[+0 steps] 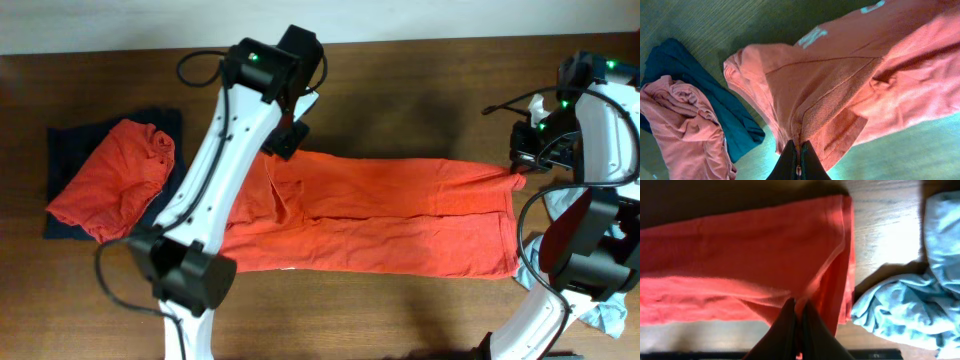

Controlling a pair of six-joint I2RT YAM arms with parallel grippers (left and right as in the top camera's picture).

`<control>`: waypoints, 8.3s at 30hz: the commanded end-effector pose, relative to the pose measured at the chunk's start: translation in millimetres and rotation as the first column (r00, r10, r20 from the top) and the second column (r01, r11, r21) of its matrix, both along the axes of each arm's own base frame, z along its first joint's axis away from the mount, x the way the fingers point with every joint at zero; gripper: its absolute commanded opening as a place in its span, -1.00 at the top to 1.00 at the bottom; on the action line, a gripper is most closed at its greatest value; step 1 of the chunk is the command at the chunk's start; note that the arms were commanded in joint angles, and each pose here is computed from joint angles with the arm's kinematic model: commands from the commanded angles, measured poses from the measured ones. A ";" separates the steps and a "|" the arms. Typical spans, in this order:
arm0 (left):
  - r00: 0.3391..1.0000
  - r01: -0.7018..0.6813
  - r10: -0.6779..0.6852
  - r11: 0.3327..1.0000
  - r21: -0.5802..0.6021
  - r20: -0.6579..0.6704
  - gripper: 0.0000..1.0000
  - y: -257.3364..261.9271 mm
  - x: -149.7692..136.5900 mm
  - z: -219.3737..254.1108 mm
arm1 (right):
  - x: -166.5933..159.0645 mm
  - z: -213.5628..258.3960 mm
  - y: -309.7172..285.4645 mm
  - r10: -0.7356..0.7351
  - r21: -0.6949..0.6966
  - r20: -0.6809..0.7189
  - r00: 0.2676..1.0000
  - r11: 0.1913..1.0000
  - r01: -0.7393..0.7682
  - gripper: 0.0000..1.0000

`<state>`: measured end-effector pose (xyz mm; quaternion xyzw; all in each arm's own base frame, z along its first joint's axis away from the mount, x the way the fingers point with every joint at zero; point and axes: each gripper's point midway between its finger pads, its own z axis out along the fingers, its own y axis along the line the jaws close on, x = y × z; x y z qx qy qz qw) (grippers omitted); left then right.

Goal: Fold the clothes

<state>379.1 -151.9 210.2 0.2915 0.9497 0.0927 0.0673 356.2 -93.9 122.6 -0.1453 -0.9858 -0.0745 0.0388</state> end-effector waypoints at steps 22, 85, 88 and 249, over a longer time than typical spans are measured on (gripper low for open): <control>0.998 -0.030 0.028 0.999 -0.028 -0.056 0.98 19.5 1.8 -45.1 | 79.9 8.2 4.5 0.028 0.028 0.347 0.937 0.999 -0.041 0.92; 0.983 -0.067 0.045 0.991 -0.120 -0.181 0.23 18.4 -13.1 -80.2 | 23.2 10.1 35.1 0.063 0.164 0.140 0.988 0.983 -0.086 0.44; 0.989 -0.017 -0.013 0.980 -0.200 -0.149 0.23 3.0 -3.6 -79.6 | 39.6 17.9 56.4 0.122 0.244 0.251 0.960 0.952 -0.184 0.41; 0.998 -0.037 0.008 0.859 -0.511 -0.058 -0.01 -11.5 16.6 -142.3 | -66.6 -60.2 -34.8 -0.214 -0.290 -0.211 0.954 0.945 0.148 0.74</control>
